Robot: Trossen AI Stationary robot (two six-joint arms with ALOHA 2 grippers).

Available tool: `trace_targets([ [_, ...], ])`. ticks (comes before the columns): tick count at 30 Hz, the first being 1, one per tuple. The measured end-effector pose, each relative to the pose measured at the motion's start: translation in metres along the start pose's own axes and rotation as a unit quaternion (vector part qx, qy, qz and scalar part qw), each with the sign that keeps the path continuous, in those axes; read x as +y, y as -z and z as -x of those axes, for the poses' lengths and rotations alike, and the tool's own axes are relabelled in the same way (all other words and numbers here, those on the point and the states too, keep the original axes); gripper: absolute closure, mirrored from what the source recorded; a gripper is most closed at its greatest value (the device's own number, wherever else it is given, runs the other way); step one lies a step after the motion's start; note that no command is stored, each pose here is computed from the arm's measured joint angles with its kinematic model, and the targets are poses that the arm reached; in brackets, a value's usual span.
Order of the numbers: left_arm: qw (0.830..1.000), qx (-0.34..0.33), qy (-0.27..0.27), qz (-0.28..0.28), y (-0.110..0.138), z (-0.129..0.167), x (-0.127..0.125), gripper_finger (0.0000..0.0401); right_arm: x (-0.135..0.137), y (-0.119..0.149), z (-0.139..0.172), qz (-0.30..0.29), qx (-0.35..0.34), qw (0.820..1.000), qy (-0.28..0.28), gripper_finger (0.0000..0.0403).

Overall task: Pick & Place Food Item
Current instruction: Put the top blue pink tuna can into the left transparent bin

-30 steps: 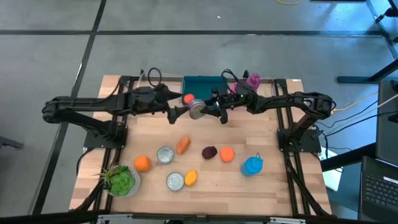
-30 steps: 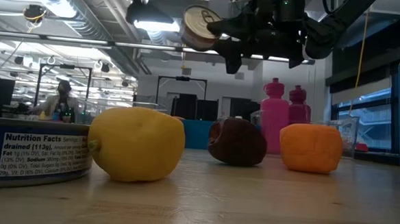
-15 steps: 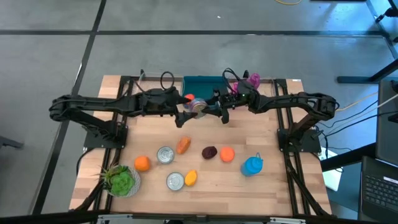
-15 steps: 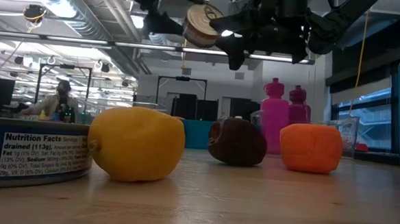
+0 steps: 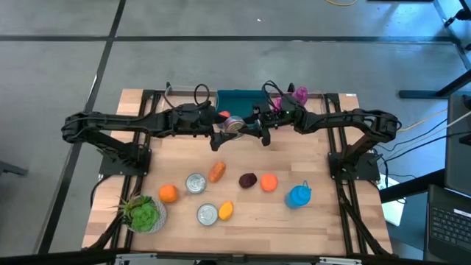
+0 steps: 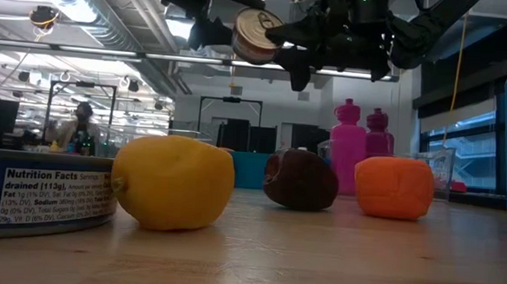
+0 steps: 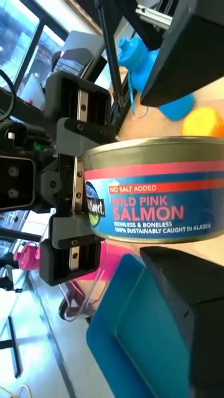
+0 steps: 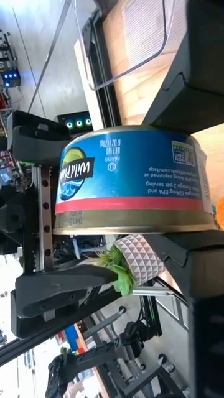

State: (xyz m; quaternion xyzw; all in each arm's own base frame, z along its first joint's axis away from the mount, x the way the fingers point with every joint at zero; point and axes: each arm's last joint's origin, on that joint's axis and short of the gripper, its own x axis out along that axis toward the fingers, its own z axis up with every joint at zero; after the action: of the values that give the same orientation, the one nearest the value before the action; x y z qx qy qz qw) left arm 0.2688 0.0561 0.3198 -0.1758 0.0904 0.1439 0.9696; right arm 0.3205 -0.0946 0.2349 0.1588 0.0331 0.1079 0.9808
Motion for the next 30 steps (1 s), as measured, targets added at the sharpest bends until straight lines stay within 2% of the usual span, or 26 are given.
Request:
trace_targets([
  [16, 1.000, 0.007, -0.008, -0.014, 0.0014, 0.0000, 0.0014, 0.0229, 0.0001, -0.0002, 0.0000, 0.008, -0.001, 1.000, -0.001, 0.0209],
  [27, 1.000, 0.013, -0.013, -0.024, 0.0008, -0.0002, 0.0071, 0.0232, -0.0002, 0.0001, -0.0001, 0.006, 0.000, 1.000, 0.000, 0.0206],
  [30, 0.998, 0.023, -0.016, -0.051, 0.0027, -0.0001, 0.0079, 0.0232, 0.0001, -0.0005, 0.0000, -0.014, 0.000, 1.000, -0.008, 0.0138],
])
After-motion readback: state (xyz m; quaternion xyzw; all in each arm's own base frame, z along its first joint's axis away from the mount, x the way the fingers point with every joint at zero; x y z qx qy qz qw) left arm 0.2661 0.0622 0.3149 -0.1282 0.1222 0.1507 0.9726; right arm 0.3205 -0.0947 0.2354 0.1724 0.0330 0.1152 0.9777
